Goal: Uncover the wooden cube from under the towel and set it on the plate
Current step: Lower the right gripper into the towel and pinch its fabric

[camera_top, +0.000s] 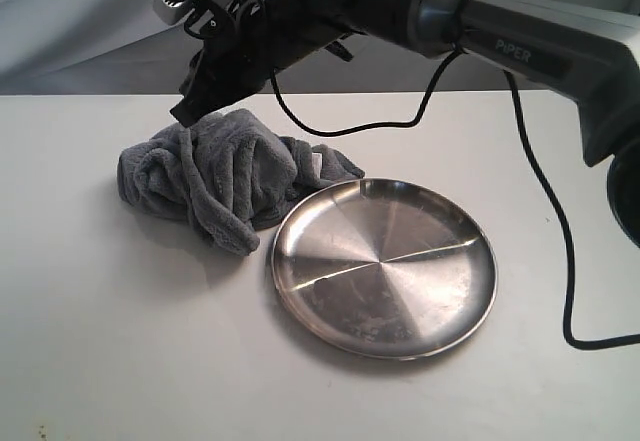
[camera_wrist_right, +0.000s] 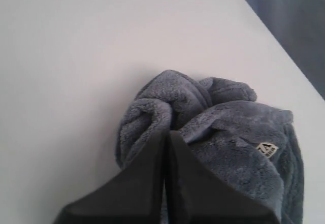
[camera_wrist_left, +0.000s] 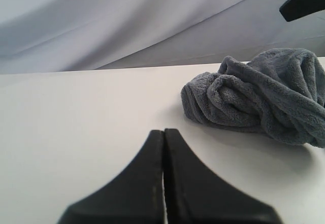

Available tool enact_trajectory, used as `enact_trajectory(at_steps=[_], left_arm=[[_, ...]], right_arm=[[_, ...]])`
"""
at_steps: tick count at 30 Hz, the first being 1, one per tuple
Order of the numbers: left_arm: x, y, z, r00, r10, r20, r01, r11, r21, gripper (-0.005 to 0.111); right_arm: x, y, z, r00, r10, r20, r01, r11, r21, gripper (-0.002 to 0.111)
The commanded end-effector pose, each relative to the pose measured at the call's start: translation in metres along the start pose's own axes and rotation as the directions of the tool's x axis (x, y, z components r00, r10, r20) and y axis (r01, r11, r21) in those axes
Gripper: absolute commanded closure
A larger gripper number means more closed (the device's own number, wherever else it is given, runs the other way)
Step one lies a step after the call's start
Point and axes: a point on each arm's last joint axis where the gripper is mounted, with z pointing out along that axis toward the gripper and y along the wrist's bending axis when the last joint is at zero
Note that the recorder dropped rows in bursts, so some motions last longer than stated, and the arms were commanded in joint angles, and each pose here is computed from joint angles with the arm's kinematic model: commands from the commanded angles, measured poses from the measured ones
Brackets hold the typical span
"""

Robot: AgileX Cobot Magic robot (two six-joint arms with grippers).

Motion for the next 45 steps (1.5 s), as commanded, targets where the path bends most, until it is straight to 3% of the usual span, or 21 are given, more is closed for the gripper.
enact_trajectory(at_steps=[1, 8, 20, 23, 25, 26, 28, 37, 40, 45], left_arm=[[0.001, 0.000, 0.000, 1.000, -0.003, 0.006, 0.003, 1.000, 0.005, 0.107], [0.001, 0.000, 0.000, 1.000, -0.005, 0.006, 0.005, 1.000, 0.005, 0.107], [0.001, 0.000, 0.000, 1.000, -0.001, 0.006, 0.001, 1.000, 0.005, 0.107], [0.001, 0.000, 0.000, 1.000, -0.001, 0.006, 0.001, 1.000, 0.005, 0.107], [0.001, 0.000, 0.000, 1.000, -0.001, 0.006, 0.001, 1.000, 0.005, 0.107], [0.001, 0.000, 0.000, 1.000, -0.005, 0.006, 0.005, 1.000, 0.005, 0.107], [0.001, 0.000, 0.000, 1.000, -0.005, 0.006, 0.005, 1.000, 0.005, 0.107], [0.001, 0.000, 0.000, 1.000, -0.001, 0.006, 0.001, 1.000, 0.005, 0.107], [0.001, 0.000, 0.000, 1.000, -0.001, 0.006, 0.001, 1.000, 0.005, 0.107], [0.001, 0.000, 0.000, 1.000, -0.005, 0.006, 0.005, 1.000, 0.005, 0.107]], right_arm=[[0.003, -0.011, -0.002, 0.999, 0.032, -0.011, -0.031, 0.996, 0.087, 0.108], [0.013, -0.018, -0.004, 0.991, 0.047, -0.123, -0.024, 0.984, 0.178, 0.108], [0.031, -0.018, -0.008, 0.954, 0.025, -0.298, 0.012, 0.992, 0.123, 0.106], [0.031, -0.017, -0.008, 0.953, 0.032, -0.301, 0.002, 0.993, 0.114, 0.093], [0.033, -0.016, -0.009, 0.947, 0.034, -0.319, -0.001, 0.995, 0.102, 0.061], [0.034, -0.015, -0.009, 0.942, 0.036, -0.334, -0.005, 0.996, 0.092, 0.031], [0.034, -0.015, -0.008, 0.944, 0.035, -0.328, -0.005, 0.996, 0.091, 0.004], [0.046, -0.010, 0.012, 0.941, 0.115, -0.317, -0.111, 0.993, 0.030, 0.004], [0.060, -0.011, 0.033, 0.939, 0.146, -0.312, -0.144, 0.989, 0.028, 0.004], [0.056, -0.014, 0.036, 0.953, 0.157, -0.258, -0.148, 0.988, 0.054, 0.004]])
